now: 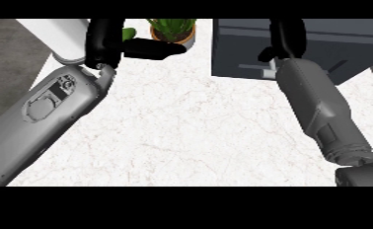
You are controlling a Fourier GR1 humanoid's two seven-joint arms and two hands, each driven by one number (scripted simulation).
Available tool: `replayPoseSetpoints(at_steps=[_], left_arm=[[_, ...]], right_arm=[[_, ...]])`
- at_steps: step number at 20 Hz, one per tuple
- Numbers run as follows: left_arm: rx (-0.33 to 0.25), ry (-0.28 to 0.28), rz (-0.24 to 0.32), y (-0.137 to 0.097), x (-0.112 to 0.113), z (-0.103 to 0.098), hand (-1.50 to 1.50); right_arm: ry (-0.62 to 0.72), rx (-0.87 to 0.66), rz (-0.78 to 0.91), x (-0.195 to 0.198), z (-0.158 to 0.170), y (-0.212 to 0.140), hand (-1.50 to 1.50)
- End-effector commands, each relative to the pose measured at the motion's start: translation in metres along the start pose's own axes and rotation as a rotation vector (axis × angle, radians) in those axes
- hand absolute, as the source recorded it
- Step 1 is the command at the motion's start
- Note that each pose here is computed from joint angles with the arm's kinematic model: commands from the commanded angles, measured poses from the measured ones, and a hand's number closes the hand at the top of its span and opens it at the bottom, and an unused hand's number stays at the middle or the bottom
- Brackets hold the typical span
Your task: Pick up the can, place it into the drawer and close the drawer
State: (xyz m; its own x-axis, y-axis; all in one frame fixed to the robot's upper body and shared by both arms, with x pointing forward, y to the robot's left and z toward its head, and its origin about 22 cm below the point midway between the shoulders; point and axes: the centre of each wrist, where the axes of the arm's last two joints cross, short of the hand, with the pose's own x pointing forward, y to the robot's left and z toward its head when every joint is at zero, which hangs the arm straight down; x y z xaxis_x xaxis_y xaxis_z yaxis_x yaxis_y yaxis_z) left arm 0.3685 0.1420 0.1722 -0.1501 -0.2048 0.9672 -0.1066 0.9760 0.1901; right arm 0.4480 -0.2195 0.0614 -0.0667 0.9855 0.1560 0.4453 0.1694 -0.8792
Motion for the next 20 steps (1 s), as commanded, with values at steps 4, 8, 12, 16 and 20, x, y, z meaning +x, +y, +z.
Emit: replayPoseSetpoints(at_steps=[4,8,12,16,20], left_arm=[[-0.014,-0.008,0.005,0.007,-0.003,0.011,-1.5],[0.004,0.001,0.0,0.002,-0.013,0.014,-1.5],[0.0,-0.003,0.001,0.014,-0.018,0.019,-1.5],[0.023,0.004,-0.004,0.019,-0.02,0.021,-1.5],[0.019,0.021,0.007,0.024,-0.031,0.026,-1.5]], right_arm=[[-0.017,-0.002,-0.081,0.024,-0.025,-0.015,-1.5],[-0.031,-0.071,-0.256,0.034,-0.028,-0.018,-1.5],[-0.003,-0.089,-0.406,0.046,-0.028,-0.017,-1.5],[0.035,-0.096,-0.529,0.041,-0.026,-0.014,-1.5],[0.068,-0.099,-0.714,0.057,-0.039,-0.026,-1.5]])
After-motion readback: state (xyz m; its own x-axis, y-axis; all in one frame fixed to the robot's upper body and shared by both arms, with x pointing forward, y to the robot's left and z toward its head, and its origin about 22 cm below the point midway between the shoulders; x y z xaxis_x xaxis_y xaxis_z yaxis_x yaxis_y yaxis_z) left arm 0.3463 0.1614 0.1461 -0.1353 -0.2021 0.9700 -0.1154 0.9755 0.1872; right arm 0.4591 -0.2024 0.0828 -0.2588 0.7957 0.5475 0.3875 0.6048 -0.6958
